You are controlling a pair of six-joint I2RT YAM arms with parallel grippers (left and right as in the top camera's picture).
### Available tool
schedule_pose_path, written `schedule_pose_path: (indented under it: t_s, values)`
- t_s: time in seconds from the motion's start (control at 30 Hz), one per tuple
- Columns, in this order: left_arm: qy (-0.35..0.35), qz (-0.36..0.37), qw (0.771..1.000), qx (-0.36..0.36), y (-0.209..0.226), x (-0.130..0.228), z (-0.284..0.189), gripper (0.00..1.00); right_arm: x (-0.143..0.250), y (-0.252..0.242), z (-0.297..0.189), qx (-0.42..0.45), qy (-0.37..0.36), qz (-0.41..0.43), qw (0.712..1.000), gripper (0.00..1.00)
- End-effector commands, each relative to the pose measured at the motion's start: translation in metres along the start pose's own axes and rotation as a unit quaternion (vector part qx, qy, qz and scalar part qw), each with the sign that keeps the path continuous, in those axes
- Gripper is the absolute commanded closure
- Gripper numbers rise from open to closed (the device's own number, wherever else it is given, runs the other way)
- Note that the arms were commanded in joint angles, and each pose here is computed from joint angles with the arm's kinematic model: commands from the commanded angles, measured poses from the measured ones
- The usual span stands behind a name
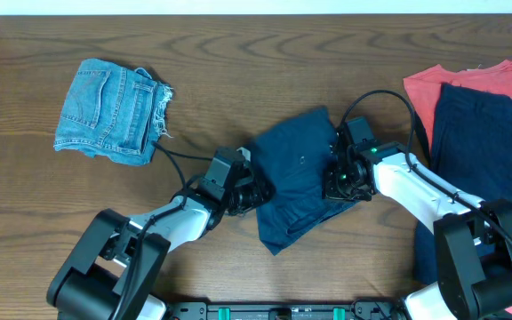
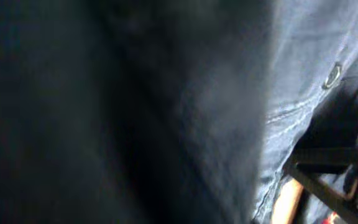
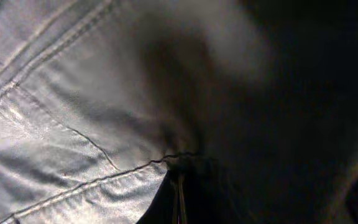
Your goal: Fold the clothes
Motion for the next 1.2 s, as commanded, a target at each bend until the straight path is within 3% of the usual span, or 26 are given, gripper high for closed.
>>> schedule_pose_path:
  t_s: [0.0,0.07,0.4,0.67,0.77,0.83,0.97,1.17]
  values:
    - [0.019,0.045,0.998,-0.026,0.013,0.005,0.001,0.90,0.005,-0.001,0.000,0.001,0.018,-0.005,1.000,0.99]
    - [0.035,0.043,0.998,-0.040,0.020,0.008,-0.001,0.94,0.007,0.001,-0.010,-0.002,0.014,-0.018,1.000,0.99]
    - [0.078,0.044,0.995,-0.044,0.020,0.002,-0.039,0.94,0.007,0.023,-0.078,-0.042,-0.098,-0.064,0.992,0.99]
    - [0.069,0.048,0.995,-0.043,0.019,0.000,-0.040,0.83,-0.001,0.020,-0.062,-0.041,-0.100,-0.060,0.992,0.99]
    - [0.058,0.049,0.996,-0.053,0.021,-0.002,-0.040,0.73,0.000,0.015,-0.042,-0.035,-0.065,-0.046,0.996,0.99]
    - [0.052,0.050,0.996,-0.056,0.021,-0.003,-0.040,0.54,0.000,0.011,-0.028,-0.031,-0.040,-0.039,0.998,0.99]
    - [0.047,0.053,0.996,-0.053,0.020,-0.005,-0.039,0.30,0.003,0.004,-0.006,-0.019,0.000,-0.027,0.999,0.99]
    - [0.021,0.018,0.998,-0.064,0.022,-0.010,-0.027,0.18,0.005,-0.003,0.006,0.003,0.019,-0.018,1.000,0.99]
Point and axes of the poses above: each gripper's point midway between its finger pads, its own z axis out along the fingers, its own y axis along the line the jaws close on, x = y × z, the point moved 8 cm from there along -z, back along the fingers, and after that the axes turned 12 degrees about -z, right-handed, at the moved point
